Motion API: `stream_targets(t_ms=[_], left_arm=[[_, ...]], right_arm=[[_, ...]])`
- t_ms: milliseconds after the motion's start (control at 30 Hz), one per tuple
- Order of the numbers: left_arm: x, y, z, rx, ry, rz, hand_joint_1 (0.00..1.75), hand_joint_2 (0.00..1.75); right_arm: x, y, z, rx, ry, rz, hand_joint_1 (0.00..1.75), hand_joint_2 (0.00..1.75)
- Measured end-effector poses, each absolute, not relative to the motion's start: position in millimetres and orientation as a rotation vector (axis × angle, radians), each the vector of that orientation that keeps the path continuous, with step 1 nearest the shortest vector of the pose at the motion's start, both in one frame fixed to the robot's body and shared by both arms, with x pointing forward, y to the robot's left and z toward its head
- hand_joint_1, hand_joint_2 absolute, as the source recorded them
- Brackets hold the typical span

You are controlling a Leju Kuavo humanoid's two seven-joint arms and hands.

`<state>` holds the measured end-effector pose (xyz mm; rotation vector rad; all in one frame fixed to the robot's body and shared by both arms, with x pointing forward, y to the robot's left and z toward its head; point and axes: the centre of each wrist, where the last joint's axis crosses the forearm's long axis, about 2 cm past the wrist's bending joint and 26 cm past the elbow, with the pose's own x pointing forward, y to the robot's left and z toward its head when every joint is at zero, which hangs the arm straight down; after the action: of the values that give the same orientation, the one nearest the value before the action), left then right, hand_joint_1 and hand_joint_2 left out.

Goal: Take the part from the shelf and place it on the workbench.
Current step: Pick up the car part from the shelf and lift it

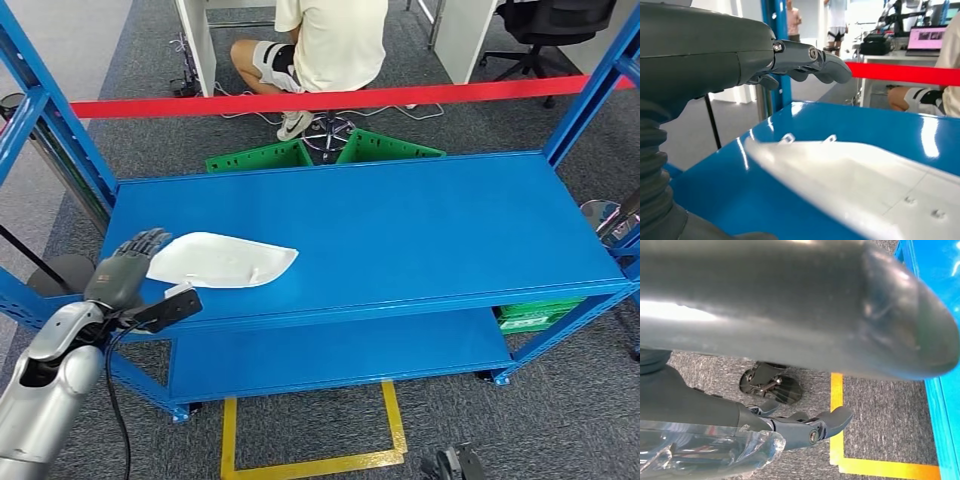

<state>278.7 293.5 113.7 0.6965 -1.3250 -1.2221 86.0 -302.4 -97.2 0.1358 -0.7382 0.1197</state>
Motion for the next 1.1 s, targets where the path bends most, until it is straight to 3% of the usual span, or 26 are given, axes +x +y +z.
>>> stream_targets(t_ms=[533,1100], left_arm=[[316.9,278.9,118.2,0.714,-1.333,-1.335,0.00,1.75],[324.6,275.1,98.3,0.567,-1.244,-1.388,0.00,1.75]], right_arm=[[90.2,-296.4,-96.2,0.149,-0.745,0.134,0.00,0.00],[96.3,-299.6,-96.3,0.136,-0.764,0.127,0.00,0.00]])
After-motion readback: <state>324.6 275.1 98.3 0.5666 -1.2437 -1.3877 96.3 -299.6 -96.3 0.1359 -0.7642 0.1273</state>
